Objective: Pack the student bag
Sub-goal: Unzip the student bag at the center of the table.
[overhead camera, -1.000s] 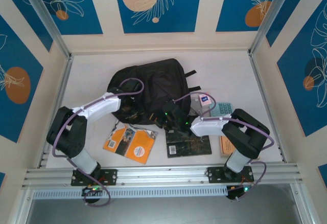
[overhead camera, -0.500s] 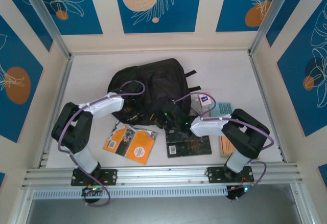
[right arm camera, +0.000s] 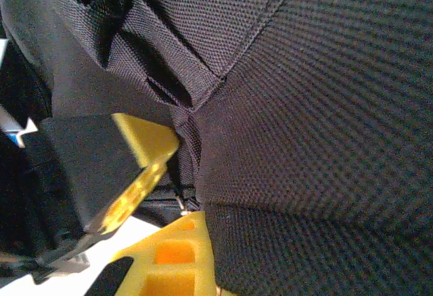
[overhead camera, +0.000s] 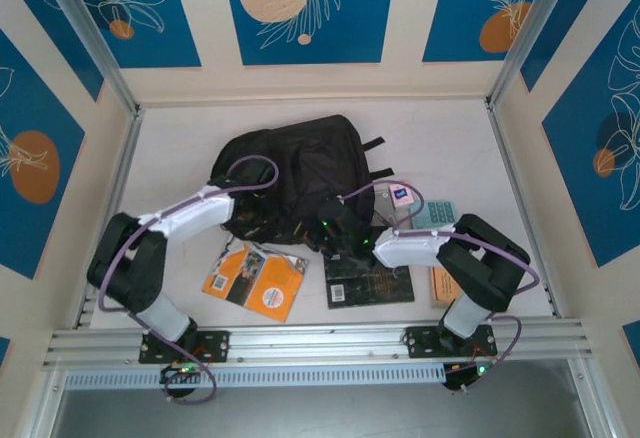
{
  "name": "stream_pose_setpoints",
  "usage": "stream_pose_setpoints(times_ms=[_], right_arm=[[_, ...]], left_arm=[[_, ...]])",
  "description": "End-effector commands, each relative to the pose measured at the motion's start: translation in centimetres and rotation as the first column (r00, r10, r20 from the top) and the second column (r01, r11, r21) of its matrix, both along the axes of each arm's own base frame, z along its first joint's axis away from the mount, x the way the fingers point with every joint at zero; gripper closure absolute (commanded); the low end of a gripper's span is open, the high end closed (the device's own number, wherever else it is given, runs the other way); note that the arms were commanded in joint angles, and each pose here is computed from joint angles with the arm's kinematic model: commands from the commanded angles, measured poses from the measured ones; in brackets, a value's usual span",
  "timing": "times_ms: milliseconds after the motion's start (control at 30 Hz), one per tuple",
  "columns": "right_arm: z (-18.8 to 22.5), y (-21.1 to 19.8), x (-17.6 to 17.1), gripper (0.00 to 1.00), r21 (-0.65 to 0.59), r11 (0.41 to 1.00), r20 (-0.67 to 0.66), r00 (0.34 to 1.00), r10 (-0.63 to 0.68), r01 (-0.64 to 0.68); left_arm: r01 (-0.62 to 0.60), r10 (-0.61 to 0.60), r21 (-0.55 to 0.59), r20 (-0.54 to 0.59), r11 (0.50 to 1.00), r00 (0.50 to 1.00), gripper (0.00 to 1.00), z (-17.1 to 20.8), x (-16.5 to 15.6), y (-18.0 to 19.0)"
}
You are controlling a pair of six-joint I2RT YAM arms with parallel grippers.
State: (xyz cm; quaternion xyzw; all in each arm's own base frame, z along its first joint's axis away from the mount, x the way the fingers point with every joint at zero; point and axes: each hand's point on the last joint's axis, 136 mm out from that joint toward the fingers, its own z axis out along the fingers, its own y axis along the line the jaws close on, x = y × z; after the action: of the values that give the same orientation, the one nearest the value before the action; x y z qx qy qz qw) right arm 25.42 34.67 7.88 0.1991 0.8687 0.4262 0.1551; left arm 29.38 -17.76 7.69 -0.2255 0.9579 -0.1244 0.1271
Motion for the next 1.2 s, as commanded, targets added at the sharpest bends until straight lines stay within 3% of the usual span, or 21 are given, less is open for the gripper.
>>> stream_pose_setpoints(times_ms=[0, 500, 867, 1033, 1167], right_arm=[[0.2, -1.8, 0.3, 1.00, -0.063, 0.997, 0.033, 0.999, -0.032, 0.034], [0.9, -4.4, 1.4, 1.00, -0.130, 0.991, 0.030, 0.999, -0.036, 0.040], [1.2, -6.3, 3.0, 1.00, -0.184, 0.978, -0.020, 0.995, 0.098, -0.101], [1.7, -5.9, 2.6, 1.00, -0.205, 0.966, 0.002, 0.987, 0.163, -0.159], [1.8, -5.3, 1.9, 1.00, -0.192, 0.968, 0.036, 0.984, 0.173, -0.163]], left_arm=[[0.007, -0.014, 0.065, 0.100, 0.998, 0.995, 1.00, 3.7, 0.3, 1.7], [0.008, -0.024, 0.082, 0.196, 0.997, 0.980, 1.00, 6.6, -0.9, 4.4], [-0.047, 0.024, 0.087, 0.248, 0.995, 0.969, 1.00, 8.3, 0.2, 7.4], [0.071, -0.063, -0.023, 0.237, 0.997, 0.969, 1.00, 8.5, 0.9, 4.2], [0.122, -0.107, -0.080, 0.170, 0.989, 0.980, 0.83, 7.8, 0.1, 1.2]])
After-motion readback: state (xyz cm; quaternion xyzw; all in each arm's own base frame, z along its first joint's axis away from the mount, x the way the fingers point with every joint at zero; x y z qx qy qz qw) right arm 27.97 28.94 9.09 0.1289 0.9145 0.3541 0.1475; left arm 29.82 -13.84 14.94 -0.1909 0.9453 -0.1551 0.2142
